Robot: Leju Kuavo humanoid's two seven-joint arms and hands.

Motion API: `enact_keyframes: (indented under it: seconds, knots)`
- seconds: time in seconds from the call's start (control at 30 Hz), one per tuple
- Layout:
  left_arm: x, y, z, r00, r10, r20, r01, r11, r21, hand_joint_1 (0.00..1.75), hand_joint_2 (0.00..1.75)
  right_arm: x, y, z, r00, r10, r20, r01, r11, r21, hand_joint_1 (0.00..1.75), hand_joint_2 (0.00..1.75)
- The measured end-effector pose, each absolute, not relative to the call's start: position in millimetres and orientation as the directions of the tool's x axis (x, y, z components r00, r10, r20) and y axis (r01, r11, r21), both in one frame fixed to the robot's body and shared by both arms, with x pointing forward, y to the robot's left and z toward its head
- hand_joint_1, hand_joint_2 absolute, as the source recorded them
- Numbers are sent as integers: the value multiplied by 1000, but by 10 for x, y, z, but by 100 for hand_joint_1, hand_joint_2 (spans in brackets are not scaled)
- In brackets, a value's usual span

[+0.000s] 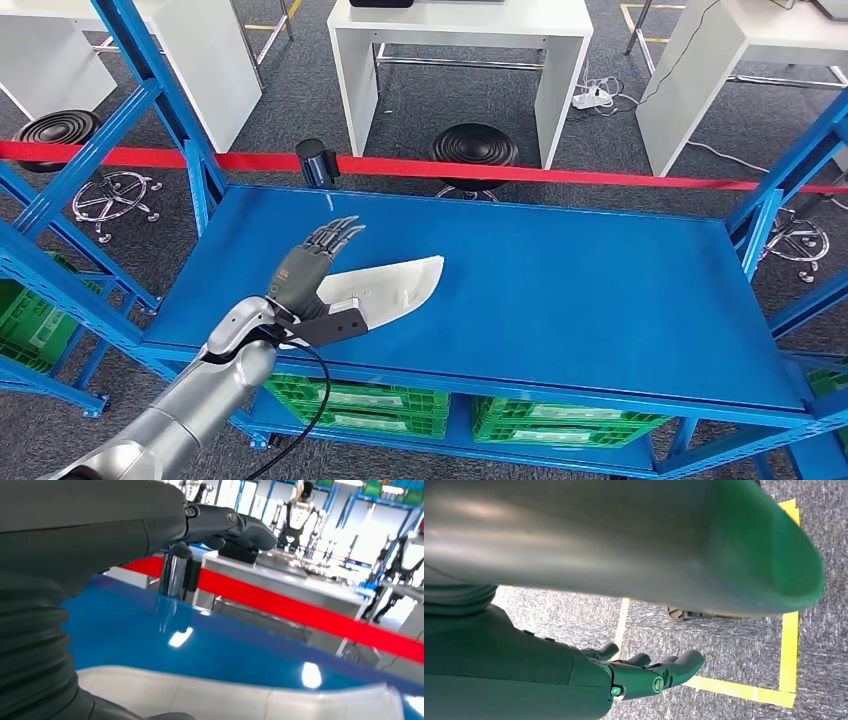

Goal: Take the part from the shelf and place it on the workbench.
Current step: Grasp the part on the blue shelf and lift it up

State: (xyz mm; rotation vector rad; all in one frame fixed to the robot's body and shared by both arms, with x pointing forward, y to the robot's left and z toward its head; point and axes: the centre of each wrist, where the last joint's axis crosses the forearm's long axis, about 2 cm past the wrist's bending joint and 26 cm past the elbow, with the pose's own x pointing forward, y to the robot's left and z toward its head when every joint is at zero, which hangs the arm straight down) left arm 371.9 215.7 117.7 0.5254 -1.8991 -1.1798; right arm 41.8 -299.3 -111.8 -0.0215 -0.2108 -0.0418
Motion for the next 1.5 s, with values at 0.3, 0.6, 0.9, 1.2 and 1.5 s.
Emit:
enact_keyframes:
  seconds: [0.3,0.6,0.9,1.2,1.5]
  knots:
    - [3637,2097,1471,-632,-647,427,-51,585,809,0,175,415,-2994,-1118,976,-34,216,40,999,-24,0,0]
    - [3504,2046,1631,-685,-577,445,-46,644,764,0,175,415,-2995,-1118,975,-28,220,35,999,-28,0,0]
    - [3286,1770,1735,-746,-428,510,124,663,738,0,175,419,-2995,-1118,975,-30,218,37,999,-28,0,0]
    - [3165,1501,1630,-759,-376,532,216,625,750,0,175,418,-2995,-1118,975,-36,218,44,999,-29,0,0]
    - [3149,1502,1386,-717,-436,544,261,557,789,0,175,416,-2996,-1118,977,-41,209,49,998,-30,0,0]
